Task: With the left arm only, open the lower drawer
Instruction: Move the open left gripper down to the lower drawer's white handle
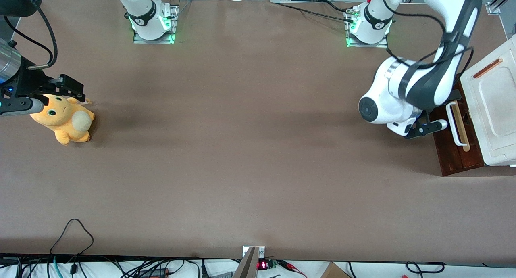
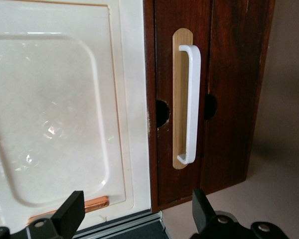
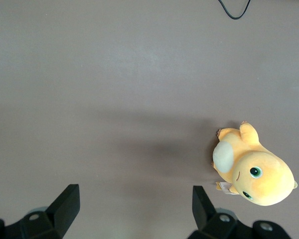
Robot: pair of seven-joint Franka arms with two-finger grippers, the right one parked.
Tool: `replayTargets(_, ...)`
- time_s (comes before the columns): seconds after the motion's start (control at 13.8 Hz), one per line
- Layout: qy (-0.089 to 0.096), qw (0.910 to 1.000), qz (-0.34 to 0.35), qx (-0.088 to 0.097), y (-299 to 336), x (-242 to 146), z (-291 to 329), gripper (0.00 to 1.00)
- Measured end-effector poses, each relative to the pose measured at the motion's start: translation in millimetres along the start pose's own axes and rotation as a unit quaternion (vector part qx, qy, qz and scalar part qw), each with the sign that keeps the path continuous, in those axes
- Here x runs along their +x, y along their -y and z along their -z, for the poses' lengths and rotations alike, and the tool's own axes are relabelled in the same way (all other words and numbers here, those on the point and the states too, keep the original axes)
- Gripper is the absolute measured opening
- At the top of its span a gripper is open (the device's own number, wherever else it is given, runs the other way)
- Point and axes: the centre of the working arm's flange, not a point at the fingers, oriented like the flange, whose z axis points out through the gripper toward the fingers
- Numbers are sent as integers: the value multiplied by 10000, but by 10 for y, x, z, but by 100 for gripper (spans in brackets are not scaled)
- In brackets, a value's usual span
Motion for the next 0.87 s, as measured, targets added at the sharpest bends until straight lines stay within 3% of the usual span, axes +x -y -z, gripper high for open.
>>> replayTargets(0.22,-385,9973,73,622,-472,-107,-292,92)
replayTargets(0.36,-555,9945,1,884,-703,-270,-455,89)
replayTargets(0.58,-694,9922,-91,1028,-790,-319,-568,88)
replayTargets(0.87,-661,9915,-163,1110,-908,-239,-840,81)
